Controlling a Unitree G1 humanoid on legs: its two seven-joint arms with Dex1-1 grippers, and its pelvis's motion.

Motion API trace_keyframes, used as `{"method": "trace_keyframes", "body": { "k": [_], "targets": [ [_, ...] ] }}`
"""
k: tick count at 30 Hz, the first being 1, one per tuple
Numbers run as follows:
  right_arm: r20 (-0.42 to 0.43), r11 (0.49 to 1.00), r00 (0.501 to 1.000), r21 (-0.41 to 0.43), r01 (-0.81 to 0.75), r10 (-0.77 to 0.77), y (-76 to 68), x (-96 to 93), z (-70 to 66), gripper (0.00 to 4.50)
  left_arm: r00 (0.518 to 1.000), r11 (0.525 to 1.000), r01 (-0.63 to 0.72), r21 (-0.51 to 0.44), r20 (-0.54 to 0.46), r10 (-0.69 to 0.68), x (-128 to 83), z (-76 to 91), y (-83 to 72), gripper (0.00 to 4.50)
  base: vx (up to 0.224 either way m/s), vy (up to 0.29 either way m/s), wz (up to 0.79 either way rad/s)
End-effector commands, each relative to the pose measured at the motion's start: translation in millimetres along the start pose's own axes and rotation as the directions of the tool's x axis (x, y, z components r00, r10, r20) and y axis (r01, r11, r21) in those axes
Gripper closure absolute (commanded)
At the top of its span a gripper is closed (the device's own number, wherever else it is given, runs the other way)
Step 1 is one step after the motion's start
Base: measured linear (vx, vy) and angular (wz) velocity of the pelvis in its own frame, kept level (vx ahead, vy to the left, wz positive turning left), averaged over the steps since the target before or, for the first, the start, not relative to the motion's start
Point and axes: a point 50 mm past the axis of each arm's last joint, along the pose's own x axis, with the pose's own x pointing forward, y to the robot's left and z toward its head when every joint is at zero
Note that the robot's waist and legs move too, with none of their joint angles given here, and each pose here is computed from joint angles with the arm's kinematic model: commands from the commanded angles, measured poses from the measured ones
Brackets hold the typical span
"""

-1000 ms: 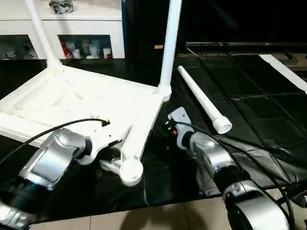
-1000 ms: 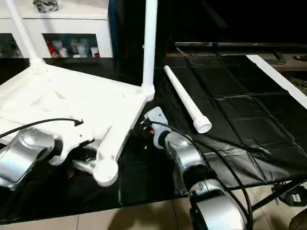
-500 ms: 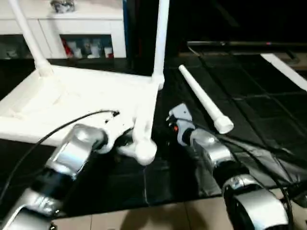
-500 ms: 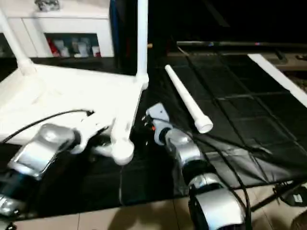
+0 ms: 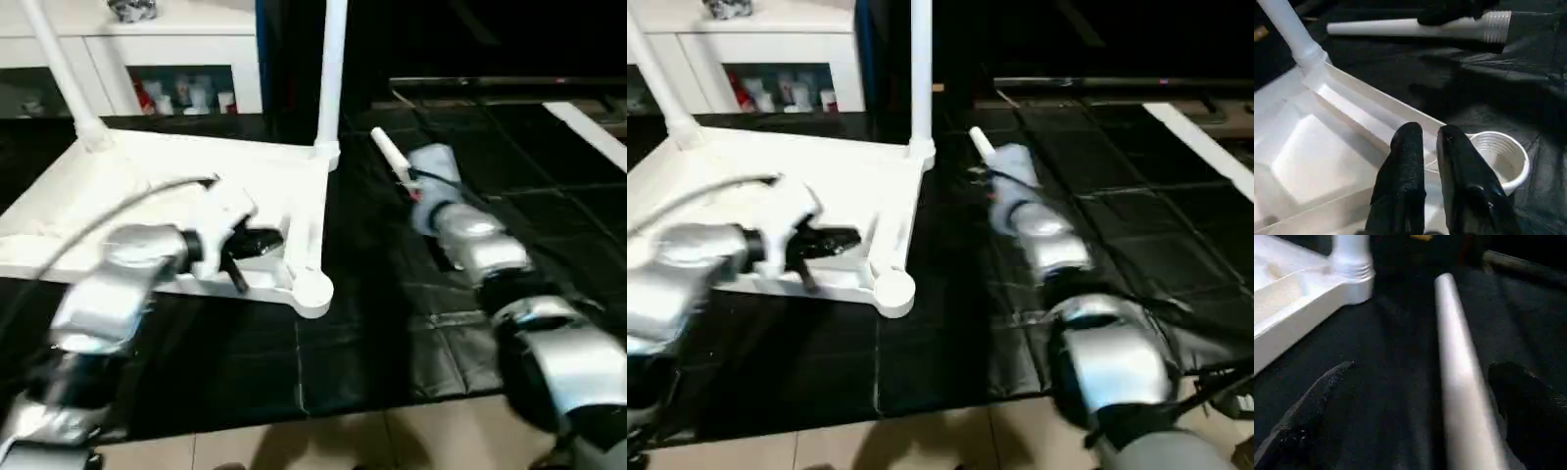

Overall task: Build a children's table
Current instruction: Rotate table base, then pick table leg

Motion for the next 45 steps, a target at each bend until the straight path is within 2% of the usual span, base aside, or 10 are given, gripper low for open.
{"method": "trace_keyframes", "body": {
  "k": [1,6,8,11,12,14,21,28,40,45],
  "targets": [
    [0.042,0.999,0.999,-0.025,0.030,-0.029,-7.0,0.5,16.1,0.00,1.000,1.000,-0.015,0.000,0.001,0.015,-8.7,0.8,-3.6,3.56,0.000,0.000,0.00],
    [0.119,0.997,0.990,-0.009,0.075,-0.074,-16.9,-1.8,25.2,0.00,0.999,0.999,-0.032,-0.016,-0.043,0.031,-25.6,-6.5,-14.0,3.12,0.000,0.000,0.00],
    [0.101,0.997,0.992,0.036,0.074,-0.077,-17.6,-1.2,25.3,0.00,0.998,0.999,-0.033,-0.020,-0.053,0.032,-30.8,-7.2,-17.5,3.12,0.000,0.000,0.00],
    [0.077,0.995,0.992,0.011,0.101,-0.102,-19.3,-1.1,23.8,0.00,0.998,0.999,-0.033,-0.025,-0.056,0.032,-34.6,-6.5,-19.8,2.79,0.000,0.000,0.00],
    [-0.032,0.988,0.988,0.016,0.153,-0.153,-25.7,-2.1,14.9,0.00,0.998,0.999,-0.026,-0.025,-0.056,0.024,-37.2,-3.1,-22.1,2.70,0.000,0.000,0.00],
    [-0.085,0.984,0.981,0.025,0.177,-0.174,-28.8,-3.0,10.7,0.00,0.998,1.000,-0.020,-0.024,-0.056,0.019,-38.9,-1.3,-23.5,2.67,0.000,0.000,0.00],
    [-0.151,0.978,0.974,0.093,0.186,-0.171,-36.5,-7.7,-5.3,0.00,0.998,0.999,-0.008,-0.032,-0.066,0.006,-44.3,1.2,-28.9,1.87,0.000,0.000,0.00],
    [-0.305,0.975,0.943,0.134,0.178,-0.131,-32.0,-13.5,-39.3,0.00,0.994,0.999,-0.006,-0.040,-0.111,0.002,-48.3,-2.2,-32.6,1.38,0.000,0.000,0.00],
    [-0.401,0.978,0.913,0.153,0.145,-0.072,-31.8,-16.7,-41.9,0.00,0.993,0.999,-0.025,-0.040,-0.112,0.021,-48.4,-0.5,-28.9,0.28,0.000,0.000,0.00],
    [-0.434,0.984,0.899,0.127,0.126,-0.059,-32.9,-18.1,-41.3,0.40,0.993,0.999,-0.026,-0.034,-0.118,0.022,-46.9,-0.5,-26.1,0.14,0.000,0.000,0.00]
  ]
}}
